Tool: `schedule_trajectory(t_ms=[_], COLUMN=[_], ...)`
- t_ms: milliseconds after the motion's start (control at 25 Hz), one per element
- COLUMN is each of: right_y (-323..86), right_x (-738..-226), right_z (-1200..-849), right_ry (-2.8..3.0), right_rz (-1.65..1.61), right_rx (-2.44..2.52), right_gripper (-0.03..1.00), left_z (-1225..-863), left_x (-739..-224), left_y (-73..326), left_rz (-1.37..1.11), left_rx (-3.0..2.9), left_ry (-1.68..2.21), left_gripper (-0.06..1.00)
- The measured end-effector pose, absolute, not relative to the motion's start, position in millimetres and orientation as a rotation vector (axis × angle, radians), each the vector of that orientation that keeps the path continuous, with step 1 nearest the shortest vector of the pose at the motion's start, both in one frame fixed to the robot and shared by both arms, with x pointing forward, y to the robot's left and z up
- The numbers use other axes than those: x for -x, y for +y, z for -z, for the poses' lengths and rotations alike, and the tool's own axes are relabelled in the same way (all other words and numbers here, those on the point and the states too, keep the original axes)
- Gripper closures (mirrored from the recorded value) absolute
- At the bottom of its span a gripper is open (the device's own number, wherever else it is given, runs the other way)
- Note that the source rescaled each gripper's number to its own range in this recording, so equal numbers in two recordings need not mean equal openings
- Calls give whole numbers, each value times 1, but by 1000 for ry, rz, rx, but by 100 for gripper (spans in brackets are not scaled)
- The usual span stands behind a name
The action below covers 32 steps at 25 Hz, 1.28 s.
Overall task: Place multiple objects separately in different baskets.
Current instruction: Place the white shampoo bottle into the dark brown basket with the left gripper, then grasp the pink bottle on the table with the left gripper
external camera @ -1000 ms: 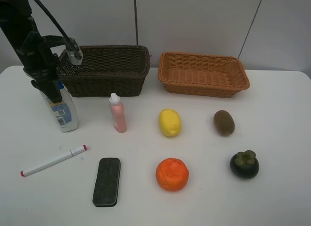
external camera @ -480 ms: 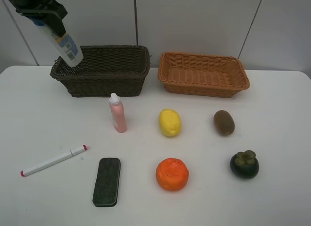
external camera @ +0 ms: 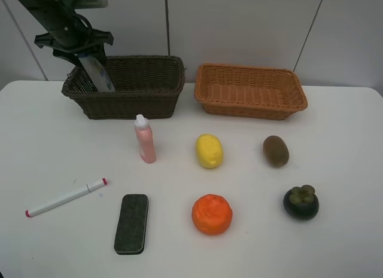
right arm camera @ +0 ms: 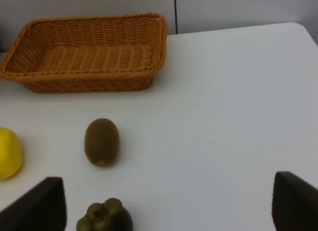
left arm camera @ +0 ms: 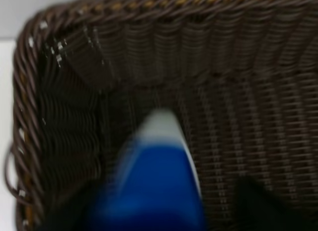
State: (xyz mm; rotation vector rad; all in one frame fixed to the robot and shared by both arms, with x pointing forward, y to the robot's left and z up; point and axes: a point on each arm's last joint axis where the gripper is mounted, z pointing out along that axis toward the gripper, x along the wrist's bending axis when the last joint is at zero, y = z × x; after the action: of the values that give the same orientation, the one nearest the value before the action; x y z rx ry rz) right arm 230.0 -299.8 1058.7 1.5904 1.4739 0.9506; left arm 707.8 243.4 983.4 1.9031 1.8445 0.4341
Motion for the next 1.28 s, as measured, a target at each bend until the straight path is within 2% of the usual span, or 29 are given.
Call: schedule_trajectory(t_ms=[80, 240, 640, 920, 1040, 1280], right_y=[-300, -300, -300, -300, -300, -300], right_x=[-230, -230, -230, -230, -230, -230], right_z=[-1059, -1059, -1059, -1059, -1059, -1059], right_ry=[1474, 1474, 1474, 1474, 1474, 1474], right_rz=[-951, -951, -951, -951, -951, -951], right_rx=[-1590, -1590, -1590, -1590, -1590, -1590], right_gripper=[-1, -1, -1, -1, -1, -1], left_z=[-975, -974, -1046, -1063, -1060, -1034], left_x=[-709, -710, -703, -679, -654, -606], left_y=[243, 243, 238, 228, 210, 144], left_rz=[-415, -389, -165, -6, 42, 122], left_rx=[-1901, -1876, -1812, -1762, -1834, -2039], left_ry=[1869, 1907, 2106, 2081, 2077, 2073], left_gripper=[10, 7, 7, 7, 7, 7])
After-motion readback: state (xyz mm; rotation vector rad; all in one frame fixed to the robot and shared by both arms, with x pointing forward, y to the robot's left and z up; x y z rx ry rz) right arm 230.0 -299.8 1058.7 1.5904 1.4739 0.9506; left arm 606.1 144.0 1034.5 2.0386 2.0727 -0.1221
